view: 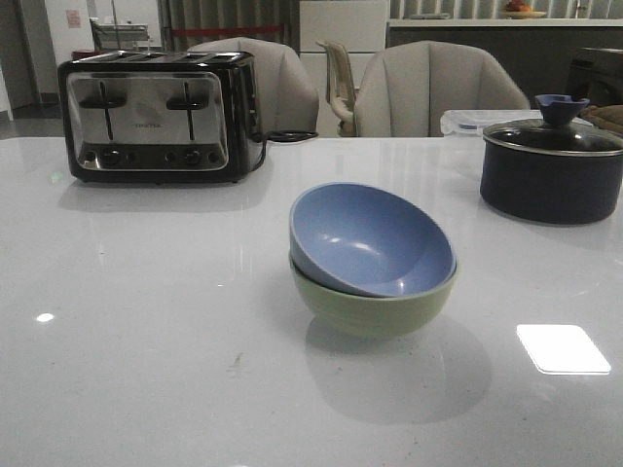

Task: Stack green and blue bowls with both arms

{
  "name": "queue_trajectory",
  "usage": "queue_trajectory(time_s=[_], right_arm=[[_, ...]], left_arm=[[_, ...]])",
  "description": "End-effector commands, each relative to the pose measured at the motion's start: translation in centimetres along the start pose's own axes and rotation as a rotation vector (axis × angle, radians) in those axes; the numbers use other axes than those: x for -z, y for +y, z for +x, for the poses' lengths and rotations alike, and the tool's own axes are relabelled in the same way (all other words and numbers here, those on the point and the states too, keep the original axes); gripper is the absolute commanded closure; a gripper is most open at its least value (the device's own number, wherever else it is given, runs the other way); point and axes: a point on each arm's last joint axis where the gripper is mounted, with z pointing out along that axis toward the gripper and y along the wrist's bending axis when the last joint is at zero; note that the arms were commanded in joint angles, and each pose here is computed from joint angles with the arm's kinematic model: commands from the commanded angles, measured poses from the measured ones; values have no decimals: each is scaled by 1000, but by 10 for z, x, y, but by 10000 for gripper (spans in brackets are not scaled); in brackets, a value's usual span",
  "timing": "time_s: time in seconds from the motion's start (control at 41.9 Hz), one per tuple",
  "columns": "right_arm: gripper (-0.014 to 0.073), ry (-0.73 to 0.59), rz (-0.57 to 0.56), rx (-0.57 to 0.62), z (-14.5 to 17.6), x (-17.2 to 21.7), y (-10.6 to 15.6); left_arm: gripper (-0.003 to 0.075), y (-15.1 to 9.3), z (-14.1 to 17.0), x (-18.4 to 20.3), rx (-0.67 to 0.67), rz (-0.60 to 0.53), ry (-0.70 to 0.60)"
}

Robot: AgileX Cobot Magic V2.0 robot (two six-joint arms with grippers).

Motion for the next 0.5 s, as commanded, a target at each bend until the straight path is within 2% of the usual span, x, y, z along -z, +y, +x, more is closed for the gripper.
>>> queue_trajectory(time_s=[0.0, 0.119, 0.263, 0.478], right_arm=[[561, -78, 5, 13, -10, 7, 0], [561, -78, 5, 13, -10, 7, 0], [561, -77, 5, 13, -10, 7, 0], [561, -77, 5, 13, -10, 7, 0]], left_arm=[[620, 0, -13, 7, -2, -2, -98], [619, 0, -12, 13, -13, -12, -121], [619, 12, -6, 33, 4, -122, -201], [619, 26, 31, 46, 51, -388, -509]])
